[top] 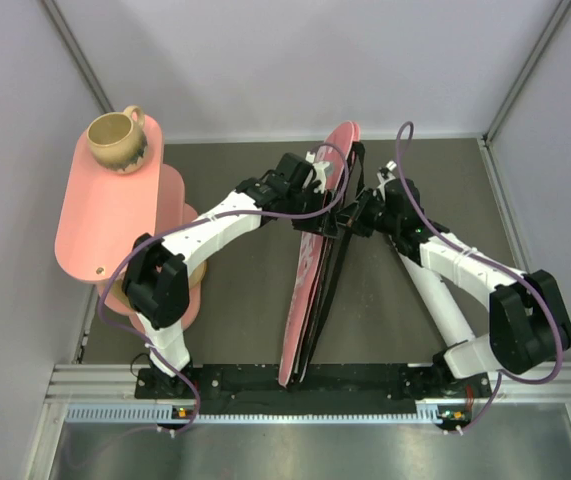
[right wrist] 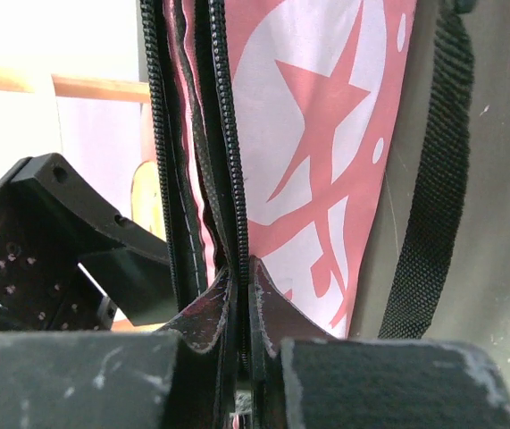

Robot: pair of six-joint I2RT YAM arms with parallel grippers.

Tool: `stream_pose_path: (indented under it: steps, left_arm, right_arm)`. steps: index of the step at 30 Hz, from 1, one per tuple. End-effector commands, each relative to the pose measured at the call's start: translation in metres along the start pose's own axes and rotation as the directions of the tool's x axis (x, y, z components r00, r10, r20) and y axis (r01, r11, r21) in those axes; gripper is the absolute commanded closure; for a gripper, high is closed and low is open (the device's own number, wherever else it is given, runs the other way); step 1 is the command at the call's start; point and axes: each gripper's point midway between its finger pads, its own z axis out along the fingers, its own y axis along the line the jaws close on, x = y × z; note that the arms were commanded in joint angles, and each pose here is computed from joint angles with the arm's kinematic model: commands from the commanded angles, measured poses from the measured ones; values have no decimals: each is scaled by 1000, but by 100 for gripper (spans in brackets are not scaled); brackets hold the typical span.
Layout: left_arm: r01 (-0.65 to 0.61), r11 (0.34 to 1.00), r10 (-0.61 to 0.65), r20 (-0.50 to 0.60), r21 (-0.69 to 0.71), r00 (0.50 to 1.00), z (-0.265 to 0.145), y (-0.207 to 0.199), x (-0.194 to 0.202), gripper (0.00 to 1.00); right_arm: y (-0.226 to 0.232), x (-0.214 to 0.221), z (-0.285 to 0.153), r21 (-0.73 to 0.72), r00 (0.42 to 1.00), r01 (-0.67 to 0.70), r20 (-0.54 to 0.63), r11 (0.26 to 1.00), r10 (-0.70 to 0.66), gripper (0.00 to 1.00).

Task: Pack up the badminton gear

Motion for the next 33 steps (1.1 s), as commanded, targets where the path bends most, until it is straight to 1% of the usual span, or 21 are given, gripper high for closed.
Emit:
stream_pose_path:
  steps: [1, 3, 4, 6, 7, 9, 10, 11, 12, 14, 15, 18, 20, 25, 27, 32, 33]
  left_arm:
    - [-67, 993, 71, 38, -94, 997, -13, 5, -9, 54]
    - [-64, 991, 68, 34, -116, 997, -14, 8, -8, 64]
    - [-65, 990, 70, 33, -126, 997, -14, 10, -7, 71]
    - [-67, 990, 72, 34, -127, 997, -15, 10, -7, 78]
    - [-68, 990, 73, 33, -125, 997, -15, 9, -7, 84]
    - [-75, 991, 79, 32, -115, 996, -16, 8, -7, 89]
    - [-76, 991, 80, 32, -106, 996, -17, 6, -7, 96]
    - [-77, 992, 81, 30, -97, 996, -18, 5, -7, 99]
    - [-77, 993, 80, 30, -92, 996, -18, 4, -7, 100]
    - [-79, 993, 81, 28, -84, 996, -20, 2, -5, 100]
    - [-80, 994, 82, 25, -81, 996, -20, 2, -4, 100]
    - [-67, 996, 67, 10, -62, 998, -19, 2, 0, 100]
    - [-47, 998, 47, -1, -38, 999, -20, 1, 4, 100]
    - [-14, 1000, 14, -9, -18, 1000, -18, 2, 10, 100]
    - [2, 1000, -2, -18, -8, 1000, -18, 4, 11, 100]
    - [8, 1000, -8, -14, 22, 1000, -22, 3, 12, 100]
    - [8, 1000, -8, -12, 26, 1000, -23, 2, 12, 100]
  right_arm:
    - [61, -20, -19, -155, 994, -6, 107, 988, 23, 100]
    - [61, -20, -21, -147, 994, -2, 111, 989, 18, 100]
    - [60, -21, -22, -142, 993, 1, 114, 990, 15, 100]
    - [60, -21, -24, -135, 993, 28, 121, 990, -11, 100]
    - [59, -21, -25, -129, 992, 38, 122, 991, -22, 99]
    - [57, -20, -27, -119, 990, 74, 126, 990, -59, 95]
    - [56, -20, -28, -109, 990, 85, 122, 990, -72, 93]
    - [55, -20, -28, -103, 989, 96, 118, 990, -84, 90]
    - [55, -19, -28, -104, 986, 134, 111, 986, -123, 79]
    - [52, -22, -30, -78, 983, 161, 101, 984, -153, 67]
    - [52, -26, -32, -73, 980, 180, 104, 981, -172, 57]
    - [47, -41, -40, -70, 975, 191, 125, 979, -182, 47]
    - [41, -57, -46, -60, 970, 198, 154, 978, -187, 42]
    - [39, -81, -40, -55, 957, 254, 156, 965, -243, 41]
    - [39, -95, -40, -43, 949, 269, 182, 962, -258, 41]
    - [26, -117, -22, -4, 952, 244, 192, 970, -239, 41]
    - [30, -124, -20, -11, 950, 245, 200, 970, -238, 41]
